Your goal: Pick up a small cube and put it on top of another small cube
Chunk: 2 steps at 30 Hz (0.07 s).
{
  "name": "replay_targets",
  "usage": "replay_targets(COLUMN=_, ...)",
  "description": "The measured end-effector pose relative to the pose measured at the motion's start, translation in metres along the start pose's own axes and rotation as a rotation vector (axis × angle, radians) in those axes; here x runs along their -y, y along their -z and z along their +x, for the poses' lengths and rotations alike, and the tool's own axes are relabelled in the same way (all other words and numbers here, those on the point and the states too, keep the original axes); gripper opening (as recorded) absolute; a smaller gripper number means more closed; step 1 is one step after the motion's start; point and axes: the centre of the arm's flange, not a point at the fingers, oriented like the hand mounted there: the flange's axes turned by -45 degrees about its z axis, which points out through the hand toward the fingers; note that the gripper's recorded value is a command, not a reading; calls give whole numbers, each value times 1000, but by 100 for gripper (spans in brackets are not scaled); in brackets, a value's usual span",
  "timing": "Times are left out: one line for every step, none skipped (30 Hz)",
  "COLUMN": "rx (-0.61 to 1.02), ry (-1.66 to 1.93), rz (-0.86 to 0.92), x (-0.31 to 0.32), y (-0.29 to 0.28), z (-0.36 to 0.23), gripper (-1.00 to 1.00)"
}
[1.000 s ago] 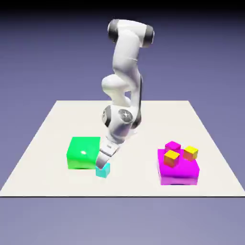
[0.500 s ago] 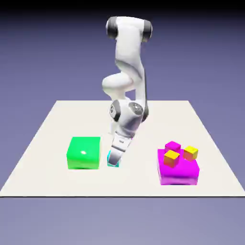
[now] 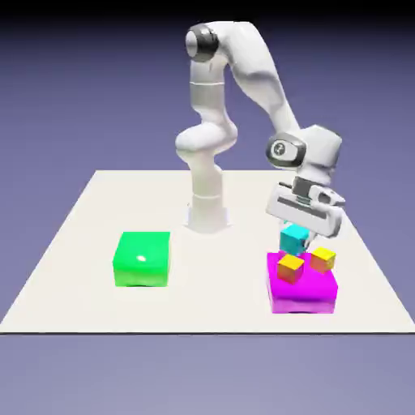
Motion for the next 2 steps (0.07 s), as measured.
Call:
replay_targets(rx=0, ry=1, rz=-1, x=0, y=0, z=0, gripper=100)
replay_targets(rx=0, ry=1, rz=-1, x=0, y=0, z=0, gripper=100)
